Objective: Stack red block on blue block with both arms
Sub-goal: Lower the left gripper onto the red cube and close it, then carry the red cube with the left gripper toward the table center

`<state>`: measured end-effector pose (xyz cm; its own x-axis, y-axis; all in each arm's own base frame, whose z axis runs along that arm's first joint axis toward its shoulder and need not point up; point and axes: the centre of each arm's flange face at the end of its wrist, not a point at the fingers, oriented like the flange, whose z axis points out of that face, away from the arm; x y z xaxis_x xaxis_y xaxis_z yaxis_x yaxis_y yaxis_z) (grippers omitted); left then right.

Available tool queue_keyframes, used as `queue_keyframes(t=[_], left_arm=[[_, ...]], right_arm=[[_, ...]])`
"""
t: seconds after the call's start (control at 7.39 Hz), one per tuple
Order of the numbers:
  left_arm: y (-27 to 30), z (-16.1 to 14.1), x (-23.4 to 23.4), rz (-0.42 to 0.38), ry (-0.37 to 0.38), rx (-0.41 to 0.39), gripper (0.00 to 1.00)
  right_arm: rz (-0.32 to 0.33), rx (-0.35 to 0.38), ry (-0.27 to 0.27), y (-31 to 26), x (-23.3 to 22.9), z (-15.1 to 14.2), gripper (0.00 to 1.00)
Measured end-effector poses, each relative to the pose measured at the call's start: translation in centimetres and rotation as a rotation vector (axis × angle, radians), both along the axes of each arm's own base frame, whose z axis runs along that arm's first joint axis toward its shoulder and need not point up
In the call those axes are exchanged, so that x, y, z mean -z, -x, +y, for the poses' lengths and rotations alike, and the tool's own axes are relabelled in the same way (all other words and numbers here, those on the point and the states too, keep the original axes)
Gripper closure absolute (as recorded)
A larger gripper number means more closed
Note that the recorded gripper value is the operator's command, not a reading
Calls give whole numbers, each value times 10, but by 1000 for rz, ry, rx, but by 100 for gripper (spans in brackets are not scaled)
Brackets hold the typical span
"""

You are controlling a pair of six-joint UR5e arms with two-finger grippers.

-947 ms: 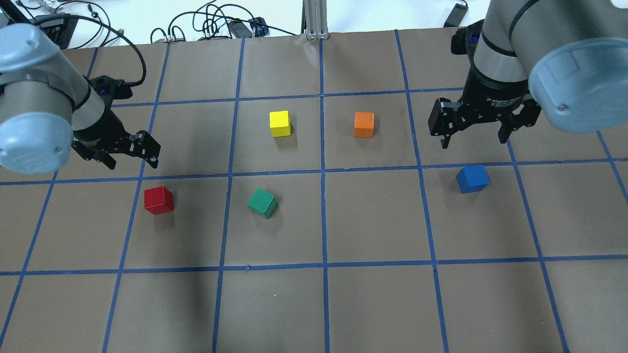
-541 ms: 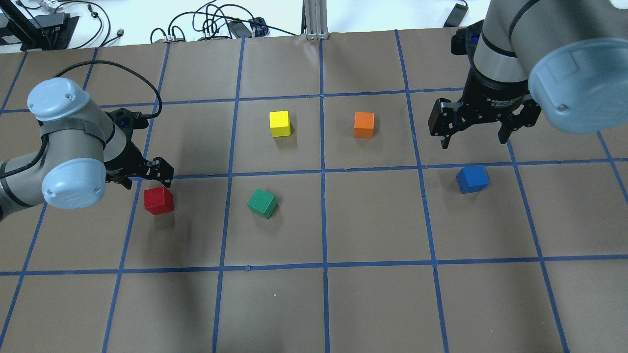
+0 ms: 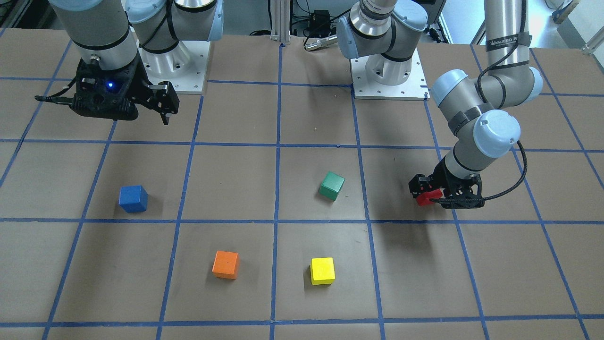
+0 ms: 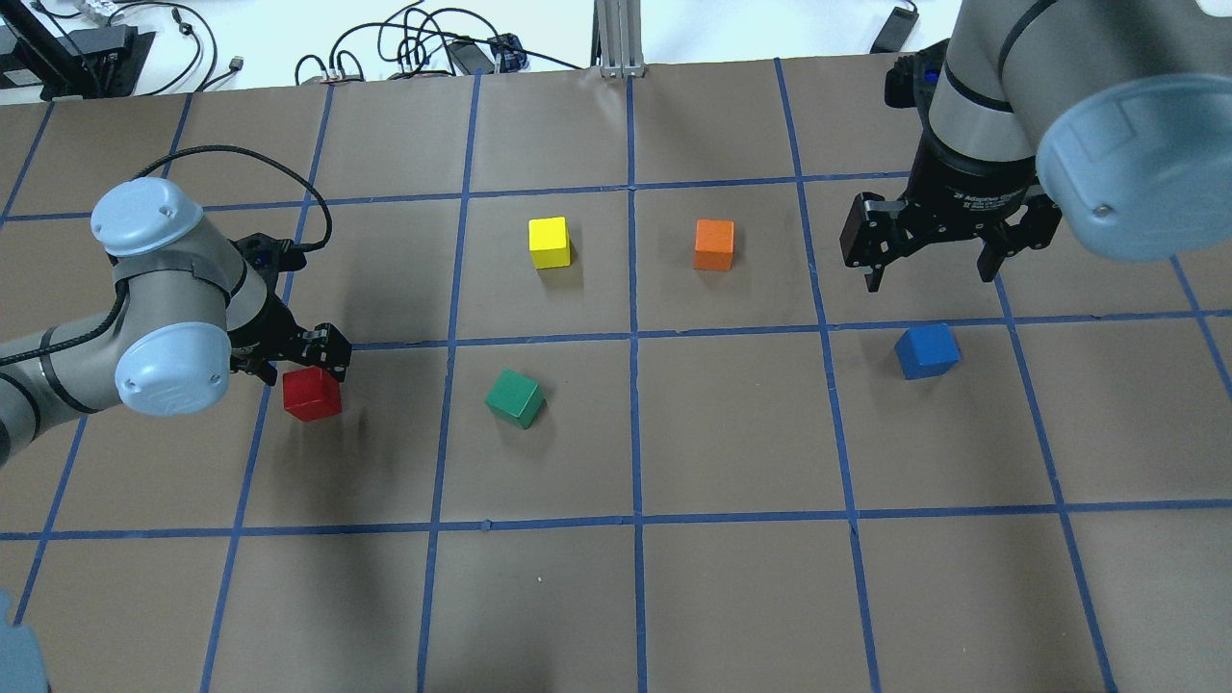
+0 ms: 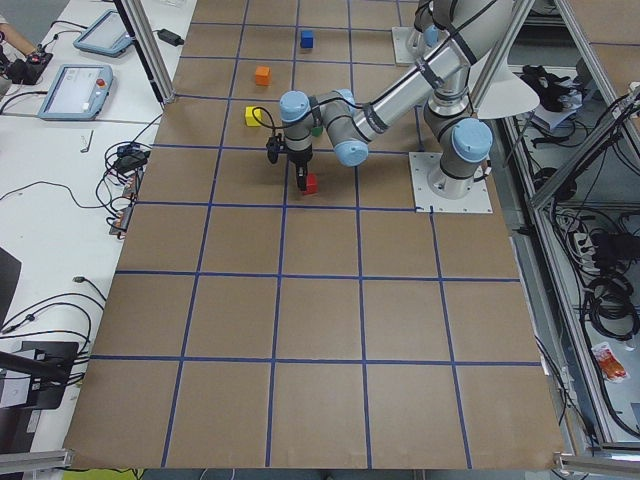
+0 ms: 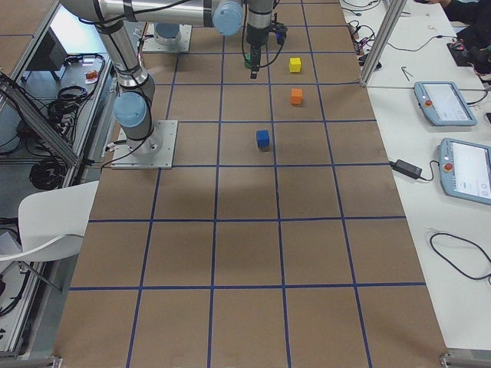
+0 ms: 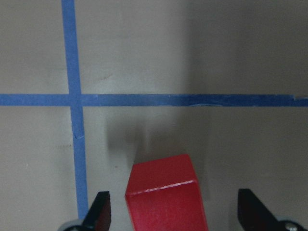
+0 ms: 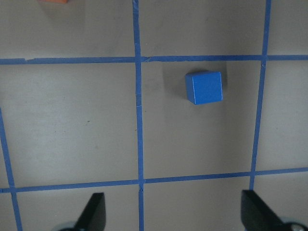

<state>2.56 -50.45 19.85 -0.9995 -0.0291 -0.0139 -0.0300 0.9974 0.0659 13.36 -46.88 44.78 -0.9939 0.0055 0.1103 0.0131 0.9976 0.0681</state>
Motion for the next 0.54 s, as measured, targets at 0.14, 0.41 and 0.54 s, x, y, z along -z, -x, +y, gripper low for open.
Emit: queue_keyframes(t=[0.14, 0.41, 0.54], left_arm=[[0, -1, 1, 0, -2, -2, 93], [2, -4, -5, -4, 3, -1, 100], [8, -8, -18, -1, 9, -5, 100]], right_arm=[[0, 0, -7, 0, 4, 1, 0], [0, -4, -23, 0, 13, 3, 0], [1, -4, -31, 0, 16, 5, 0]])
